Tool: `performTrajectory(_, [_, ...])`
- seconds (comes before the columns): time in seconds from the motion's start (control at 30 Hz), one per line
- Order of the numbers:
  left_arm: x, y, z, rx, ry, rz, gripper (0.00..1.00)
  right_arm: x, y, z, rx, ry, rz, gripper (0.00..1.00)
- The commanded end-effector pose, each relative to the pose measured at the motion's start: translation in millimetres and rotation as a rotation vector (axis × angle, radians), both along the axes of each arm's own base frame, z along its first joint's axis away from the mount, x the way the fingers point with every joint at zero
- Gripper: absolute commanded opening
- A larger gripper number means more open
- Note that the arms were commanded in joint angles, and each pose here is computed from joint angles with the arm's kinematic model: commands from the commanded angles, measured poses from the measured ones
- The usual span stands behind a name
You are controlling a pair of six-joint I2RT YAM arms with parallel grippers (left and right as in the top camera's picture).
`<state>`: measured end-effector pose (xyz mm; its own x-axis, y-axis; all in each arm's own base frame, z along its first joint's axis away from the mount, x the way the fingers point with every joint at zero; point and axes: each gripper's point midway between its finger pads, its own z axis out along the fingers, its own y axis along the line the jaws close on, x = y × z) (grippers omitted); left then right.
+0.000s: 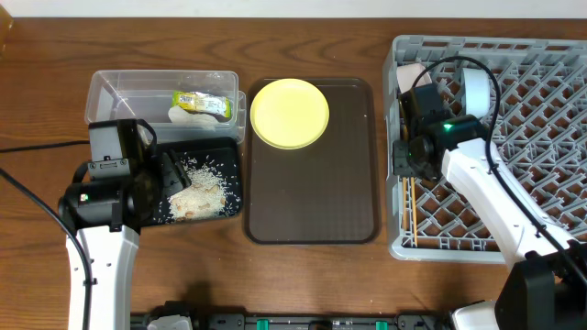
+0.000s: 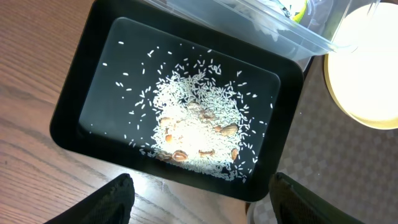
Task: Sort waste into correct bins and load items into the dishwasher rack
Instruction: 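Grasp the yellow plate edge with the right gripper and slide it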
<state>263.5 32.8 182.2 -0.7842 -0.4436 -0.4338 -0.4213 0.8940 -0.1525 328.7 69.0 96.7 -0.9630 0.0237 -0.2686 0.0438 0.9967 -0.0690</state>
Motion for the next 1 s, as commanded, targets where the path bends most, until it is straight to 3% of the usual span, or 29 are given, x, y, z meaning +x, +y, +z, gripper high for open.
performTrajectory(0.0, [0.5, 2.0, 1.4, -0.001, -0.002, 0.012, 0.72, 23.9, 8.3, 26.3, 0.037, -0.104, 0.045, 0.26])
performTrajectory(0.23, [0.5, 2.0, 1.4, -0.001, -0.002, 0.012, 0.72, 76.7, 96.0, 80.9, 0.375, -0.377, 0.251, 0.38])
performTrajectory(0.37, [0.5, 2.0, 1.4, -0.001, -0.002, 0.012, 0.72, 90.2, 129.6, 77.8, 0.4, -0.436, 0.303, 0.46])
performTrajectory(0.53, [0.4, 2.0, 1.4, -0.001, -0.001, 0.012, 0.72, 98.7, 164.6, 36.2, 0.405, -0.399, 0.32, 0.49])
performTrajectory(0.87, [0.4, 2.0, 1.3, -0.001, -0.001, 0.012, 0.72, 108.1, 174.0, -65.2, 0.339, -0.284, 0.125, 0.48])
performTrajectory(0.97, [0.4, 2.0, 1.4, -0.001, -0.001, 0.012, 0.72, 105.3, 173.6, -84.5, 0.339, -0.247, 0.086, 0.42])
